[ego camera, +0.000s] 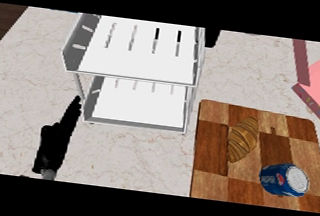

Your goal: Pick the can from the cutting board and place it in the tiered basket

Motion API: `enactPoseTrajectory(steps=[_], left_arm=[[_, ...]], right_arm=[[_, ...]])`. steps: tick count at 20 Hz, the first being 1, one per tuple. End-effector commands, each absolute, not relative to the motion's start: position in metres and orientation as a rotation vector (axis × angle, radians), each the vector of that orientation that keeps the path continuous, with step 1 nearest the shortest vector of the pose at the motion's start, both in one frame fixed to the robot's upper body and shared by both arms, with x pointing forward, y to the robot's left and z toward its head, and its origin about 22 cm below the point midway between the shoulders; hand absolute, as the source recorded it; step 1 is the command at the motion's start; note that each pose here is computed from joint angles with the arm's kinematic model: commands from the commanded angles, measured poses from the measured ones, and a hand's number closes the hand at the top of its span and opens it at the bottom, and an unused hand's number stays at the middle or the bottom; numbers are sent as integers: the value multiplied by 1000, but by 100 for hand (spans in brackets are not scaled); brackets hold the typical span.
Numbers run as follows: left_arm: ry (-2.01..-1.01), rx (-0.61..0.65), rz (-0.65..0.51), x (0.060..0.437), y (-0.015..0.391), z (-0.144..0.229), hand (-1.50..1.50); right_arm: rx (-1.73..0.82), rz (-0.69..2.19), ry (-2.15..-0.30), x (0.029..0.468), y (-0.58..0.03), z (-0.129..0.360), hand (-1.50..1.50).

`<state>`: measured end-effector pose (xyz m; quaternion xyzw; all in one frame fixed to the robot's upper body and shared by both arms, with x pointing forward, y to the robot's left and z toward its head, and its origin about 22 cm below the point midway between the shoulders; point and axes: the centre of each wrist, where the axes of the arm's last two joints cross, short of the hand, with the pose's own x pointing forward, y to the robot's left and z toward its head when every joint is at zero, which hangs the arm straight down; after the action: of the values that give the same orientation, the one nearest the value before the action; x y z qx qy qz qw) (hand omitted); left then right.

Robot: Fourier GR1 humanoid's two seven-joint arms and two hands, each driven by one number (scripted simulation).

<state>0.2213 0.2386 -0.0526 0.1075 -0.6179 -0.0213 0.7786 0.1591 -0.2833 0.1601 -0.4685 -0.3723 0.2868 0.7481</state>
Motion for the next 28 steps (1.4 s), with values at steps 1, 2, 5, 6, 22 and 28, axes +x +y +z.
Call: enactPoseTrajectory(steps=[1, 2, 5, 6, 22, 28], left_arm=[[-1302, 225, -42, 215, 240, -56, 0], [-1307, 224, -51, 211, 229, -50, 0], [-1314, 250, -35, 220, 240, -64, 0], [-1309, 229, -47, 209, 248, -52, 0], [-1298, 242, -38, 209, 243, -56, 0], [-1302, 257, -8, 218, 237, -42, 0]], right_arm=[[-1024, 589, -679, 172, -269, 153, -150], [-1014, 596, -664, 180, -273, 151, -150], [-1008, 615, -695, 187, -259, 157, -150], [-994, 616, -684, 193, -258, 146, -150], [-937, 683, -482, 222, -236, 122, -150], [-911, 702, -436, 226, -256, 114, -150]])
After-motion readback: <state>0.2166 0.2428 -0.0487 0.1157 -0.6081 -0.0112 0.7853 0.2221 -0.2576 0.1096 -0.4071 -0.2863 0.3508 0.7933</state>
